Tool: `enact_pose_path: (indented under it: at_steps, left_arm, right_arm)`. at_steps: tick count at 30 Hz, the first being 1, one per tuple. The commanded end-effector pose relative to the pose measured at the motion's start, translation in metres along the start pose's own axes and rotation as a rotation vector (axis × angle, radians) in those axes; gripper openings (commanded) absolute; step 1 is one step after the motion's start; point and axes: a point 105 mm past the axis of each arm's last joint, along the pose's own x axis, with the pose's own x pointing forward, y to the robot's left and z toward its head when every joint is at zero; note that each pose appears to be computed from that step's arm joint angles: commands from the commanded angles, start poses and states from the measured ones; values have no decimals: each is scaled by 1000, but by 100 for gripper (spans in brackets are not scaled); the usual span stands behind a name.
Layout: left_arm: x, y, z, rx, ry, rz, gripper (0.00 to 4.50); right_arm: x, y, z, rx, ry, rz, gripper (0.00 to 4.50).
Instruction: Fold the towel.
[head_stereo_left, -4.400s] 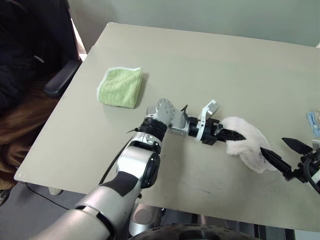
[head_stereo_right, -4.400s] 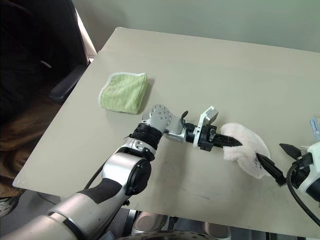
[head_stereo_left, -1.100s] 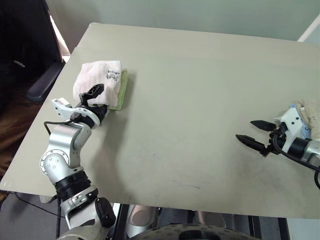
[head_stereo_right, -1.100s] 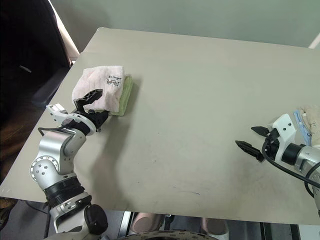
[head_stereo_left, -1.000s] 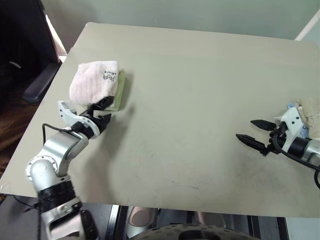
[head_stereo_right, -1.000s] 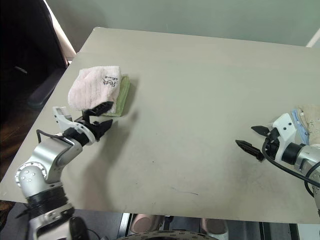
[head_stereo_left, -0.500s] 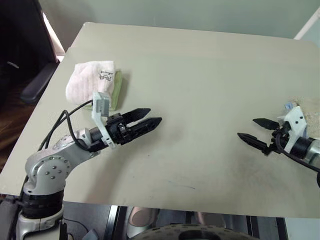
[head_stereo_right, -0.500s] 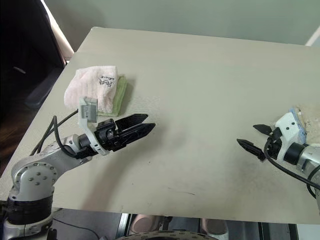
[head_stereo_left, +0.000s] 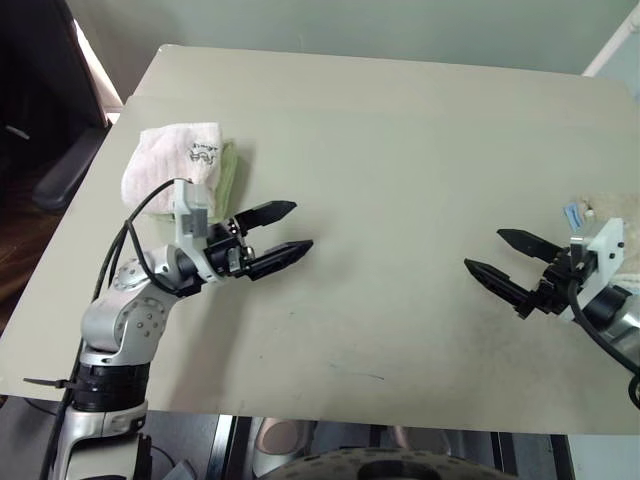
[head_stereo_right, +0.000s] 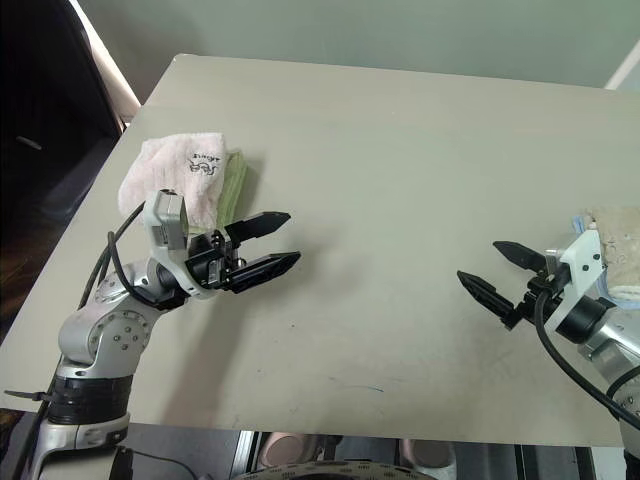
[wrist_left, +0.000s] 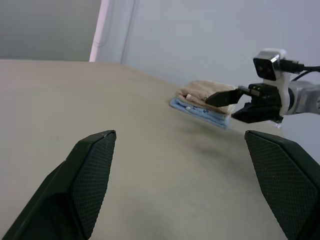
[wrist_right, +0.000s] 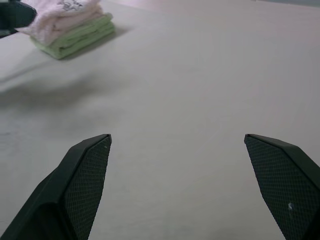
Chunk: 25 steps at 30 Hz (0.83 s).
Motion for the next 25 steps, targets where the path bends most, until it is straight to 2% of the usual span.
enact_pose_path:
  at_steps: [1, 8, 18, 25]
  left_arm:
    - [-10, 5, 10, 90, 2, -15, 446]
    - [-10, 11, 1, 214, 0, 63, 446]
    - [-14, 25, 0, 248, -16, 84, 446]
    - [-31, 21, -16, 248, 31, 88, 446]
  right_arm:
    - [4, 5, 12, -24, -36, 29, 450]
    - [10, 9, 6, -7, -33, 92, 450]
    - [7, 4, 10, -12, -32, 103, 450]
    - [11, 0, 6, -8, -18, 109, 450]
